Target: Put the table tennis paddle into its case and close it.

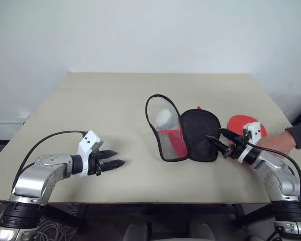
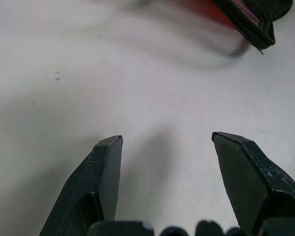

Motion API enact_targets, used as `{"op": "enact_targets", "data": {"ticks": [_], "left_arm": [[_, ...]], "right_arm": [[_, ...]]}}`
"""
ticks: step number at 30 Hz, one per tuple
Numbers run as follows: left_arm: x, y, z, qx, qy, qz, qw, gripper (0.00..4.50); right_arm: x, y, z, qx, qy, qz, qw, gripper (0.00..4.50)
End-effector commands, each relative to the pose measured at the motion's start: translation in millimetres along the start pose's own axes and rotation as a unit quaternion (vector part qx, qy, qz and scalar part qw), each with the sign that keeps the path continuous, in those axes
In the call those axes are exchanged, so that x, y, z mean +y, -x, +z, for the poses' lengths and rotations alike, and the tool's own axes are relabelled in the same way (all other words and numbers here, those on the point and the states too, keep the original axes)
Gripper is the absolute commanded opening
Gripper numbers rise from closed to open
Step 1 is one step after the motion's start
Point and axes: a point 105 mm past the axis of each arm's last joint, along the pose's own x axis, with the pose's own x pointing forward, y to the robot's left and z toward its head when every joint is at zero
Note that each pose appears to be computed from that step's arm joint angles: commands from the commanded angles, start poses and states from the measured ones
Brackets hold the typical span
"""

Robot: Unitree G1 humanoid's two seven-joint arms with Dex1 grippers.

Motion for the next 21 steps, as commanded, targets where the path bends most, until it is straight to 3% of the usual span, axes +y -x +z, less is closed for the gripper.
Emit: {"op": "enact_targets", "data": {"ticks": [1, 11, 21], "left_arm": [[1, -2, 16, -0.022, -0.025, 0.003, 0.999, 3.09], [-14, -13, 20, -0.032, -0.029, -0.034, 0.998, 3.09], [-32, -35, 14, -0.015, -0.040, -0.083, 0.996, 3.09]], "right_arm": [[0, -2, 15, -0.024, 0.017, 0.006, 1.000, 4.46], [-18, 13, 22, -0.030, 0.028, -0.042, 0.998, 4.46], [-66, 52, 15, 0.011, 0.036, -0.205, 0.978, 4.46]]}}
